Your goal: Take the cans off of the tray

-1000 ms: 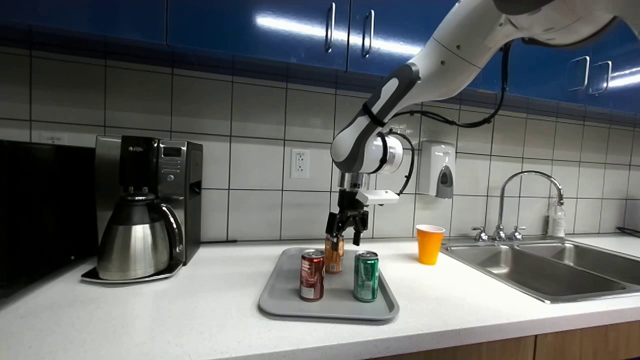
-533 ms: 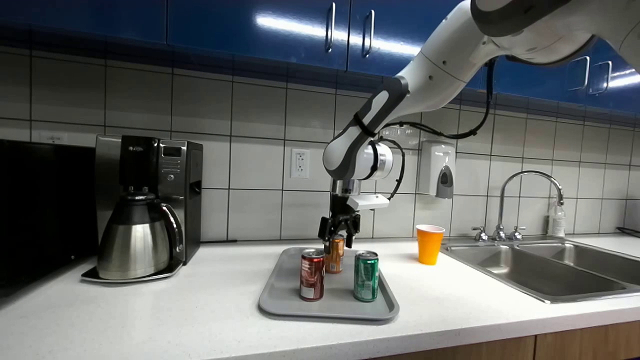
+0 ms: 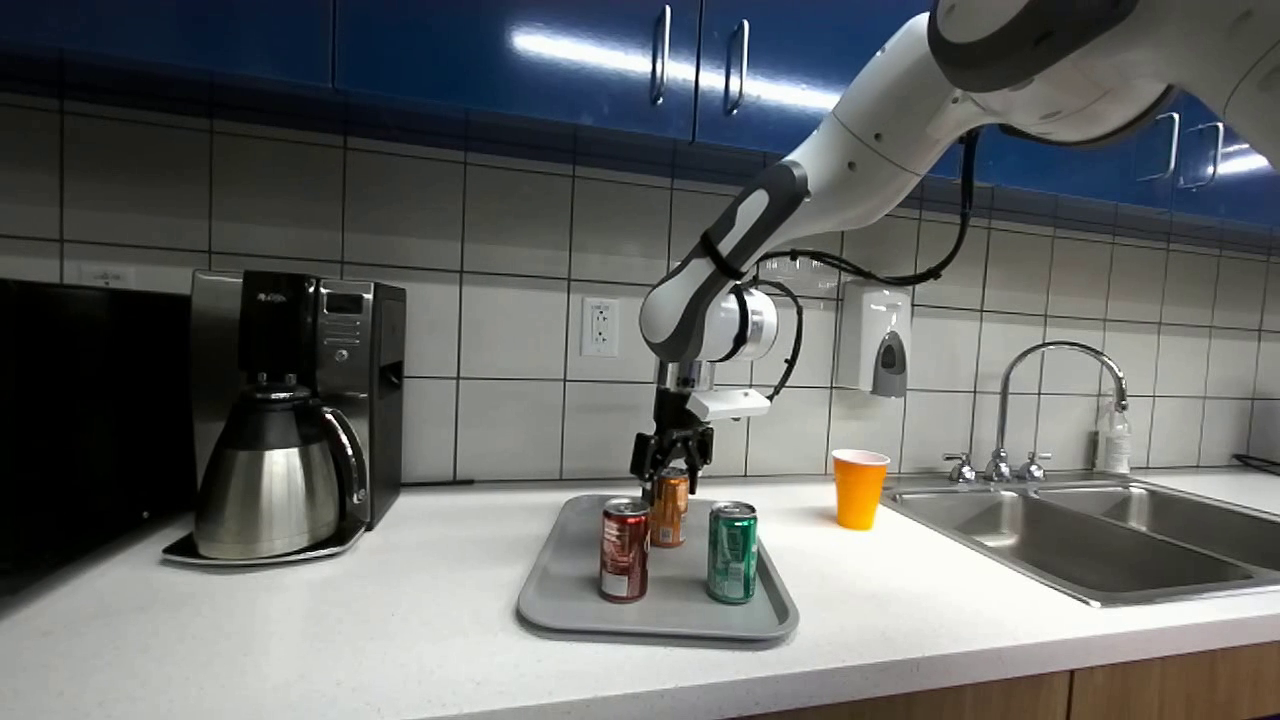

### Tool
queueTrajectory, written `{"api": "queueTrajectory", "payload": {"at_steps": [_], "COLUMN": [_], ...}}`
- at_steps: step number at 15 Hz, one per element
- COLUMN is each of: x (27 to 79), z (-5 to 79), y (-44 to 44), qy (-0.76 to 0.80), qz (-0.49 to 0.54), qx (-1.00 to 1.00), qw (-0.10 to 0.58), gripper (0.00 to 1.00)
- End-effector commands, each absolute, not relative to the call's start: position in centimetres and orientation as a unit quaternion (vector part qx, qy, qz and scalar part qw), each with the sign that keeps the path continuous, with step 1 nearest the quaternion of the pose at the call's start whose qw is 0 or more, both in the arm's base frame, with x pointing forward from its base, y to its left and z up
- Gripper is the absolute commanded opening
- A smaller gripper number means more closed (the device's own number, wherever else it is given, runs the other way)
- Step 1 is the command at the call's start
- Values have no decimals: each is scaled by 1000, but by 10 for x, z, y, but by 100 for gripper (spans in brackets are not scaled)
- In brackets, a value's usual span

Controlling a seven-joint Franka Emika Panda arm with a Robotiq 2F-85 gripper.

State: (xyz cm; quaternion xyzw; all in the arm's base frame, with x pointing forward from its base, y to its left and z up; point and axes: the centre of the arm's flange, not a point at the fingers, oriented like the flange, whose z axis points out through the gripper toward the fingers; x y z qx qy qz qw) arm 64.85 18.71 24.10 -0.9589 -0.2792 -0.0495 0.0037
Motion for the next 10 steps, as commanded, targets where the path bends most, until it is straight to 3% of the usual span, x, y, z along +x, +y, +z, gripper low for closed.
{"api": "queueTrajectory", "payload": {"at_steps": [1, 3, 5, 10], "x": [657, 656, 654, 648], "z": [244, 243, 244, 252], "y": [191, 191, 191, 191], "qy": [-274, -275, -275, -273], "qz": [-46, -46, -47, -55], "qx": [-961, -960, -960, -960], "qw": [-11, -14, -17, -22], "gripper": [65, 49, 38, 38]}}
